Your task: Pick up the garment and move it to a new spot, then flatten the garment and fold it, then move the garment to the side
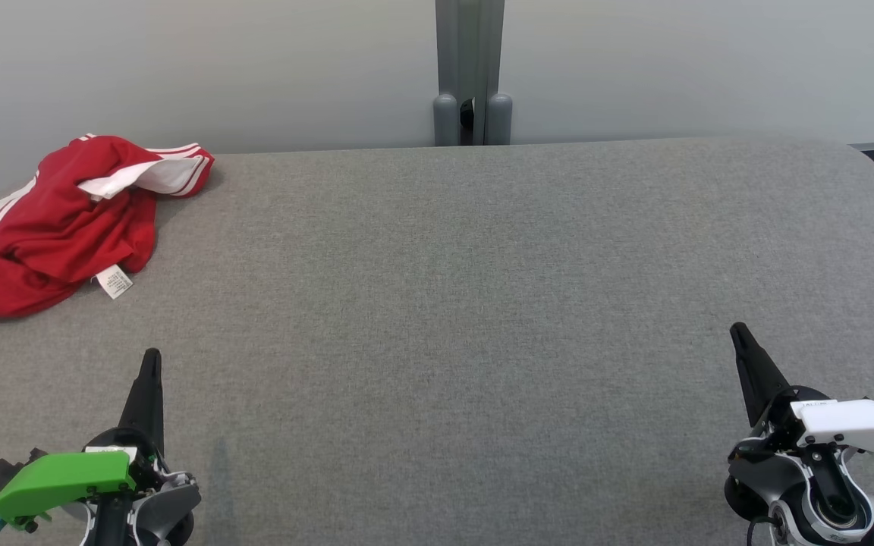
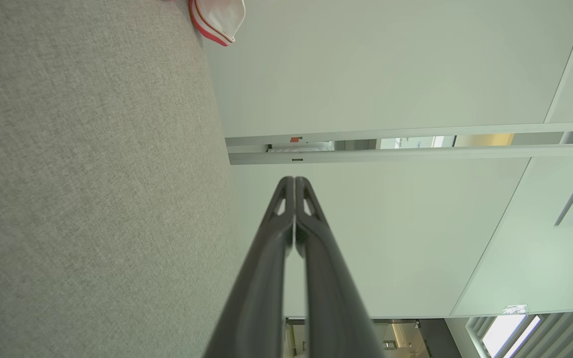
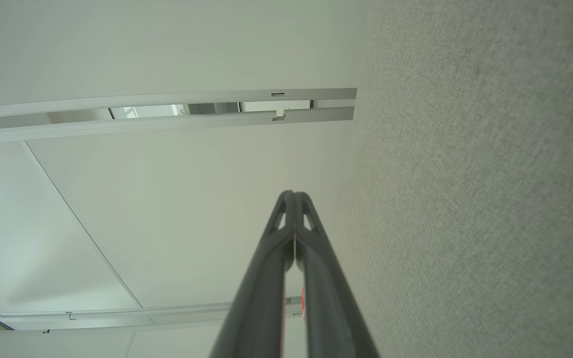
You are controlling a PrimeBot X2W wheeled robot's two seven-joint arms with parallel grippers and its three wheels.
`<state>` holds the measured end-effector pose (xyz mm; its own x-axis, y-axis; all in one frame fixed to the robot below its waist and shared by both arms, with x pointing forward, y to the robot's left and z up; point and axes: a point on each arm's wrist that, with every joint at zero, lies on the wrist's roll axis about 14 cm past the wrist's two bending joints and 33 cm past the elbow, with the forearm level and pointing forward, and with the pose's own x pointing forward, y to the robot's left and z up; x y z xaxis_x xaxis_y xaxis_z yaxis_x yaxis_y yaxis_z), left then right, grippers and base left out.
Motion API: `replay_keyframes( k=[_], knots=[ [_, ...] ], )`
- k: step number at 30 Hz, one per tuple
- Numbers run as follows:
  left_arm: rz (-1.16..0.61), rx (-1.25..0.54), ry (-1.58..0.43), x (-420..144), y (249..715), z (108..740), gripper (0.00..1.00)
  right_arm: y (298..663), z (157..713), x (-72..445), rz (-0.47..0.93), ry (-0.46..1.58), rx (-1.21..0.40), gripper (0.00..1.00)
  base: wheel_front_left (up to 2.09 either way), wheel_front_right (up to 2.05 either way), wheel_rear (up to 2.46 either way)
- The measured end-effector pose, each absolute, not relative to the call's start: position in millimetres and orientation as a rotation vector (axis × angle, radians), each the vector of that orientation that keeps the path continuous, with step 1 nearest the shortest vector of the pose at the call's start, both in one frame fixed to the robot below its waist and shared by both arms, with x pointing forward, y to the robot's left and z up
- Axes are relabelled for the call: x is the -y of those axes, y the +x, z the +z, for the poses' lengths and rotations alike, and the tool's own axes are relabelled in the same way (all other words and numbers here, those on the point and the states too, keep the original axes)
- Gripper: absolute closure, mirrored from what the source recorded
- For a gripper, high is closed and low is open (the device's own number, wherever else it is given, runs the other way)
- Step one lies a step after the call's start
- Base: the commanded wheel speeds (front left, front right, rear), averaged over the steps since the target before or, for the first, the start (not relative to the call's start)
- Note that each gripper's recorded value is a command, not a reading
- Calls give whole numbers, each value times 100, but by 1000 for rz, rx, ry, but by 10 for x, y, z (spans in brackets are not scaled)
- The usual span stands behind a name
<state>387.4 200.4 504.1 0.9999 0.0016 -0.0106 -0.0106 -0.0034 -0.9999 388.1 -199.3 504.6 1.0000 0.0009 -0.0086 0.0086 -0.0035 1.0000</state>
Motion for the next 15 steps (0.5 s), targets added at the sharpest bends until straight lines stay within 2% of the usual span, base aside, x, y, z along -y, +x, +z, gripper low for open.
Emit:
replay_keyframes(
  k=[9,10,15],
  knots=[
    [10,-7,-1574,-2004,3874,5041,100,3881,5046,1993,-6,1574,-7,100,0,0,0],
    [10,-7,-1574,-2004,3874,5041,0,3881,5046,1993,-6,1574,-7,0,0,0,0],
    [70,-67,-1586,-1979,3769,4788,0,3771,4793,1963,-65,1588,-66,0,0,0,0]
  ],
)
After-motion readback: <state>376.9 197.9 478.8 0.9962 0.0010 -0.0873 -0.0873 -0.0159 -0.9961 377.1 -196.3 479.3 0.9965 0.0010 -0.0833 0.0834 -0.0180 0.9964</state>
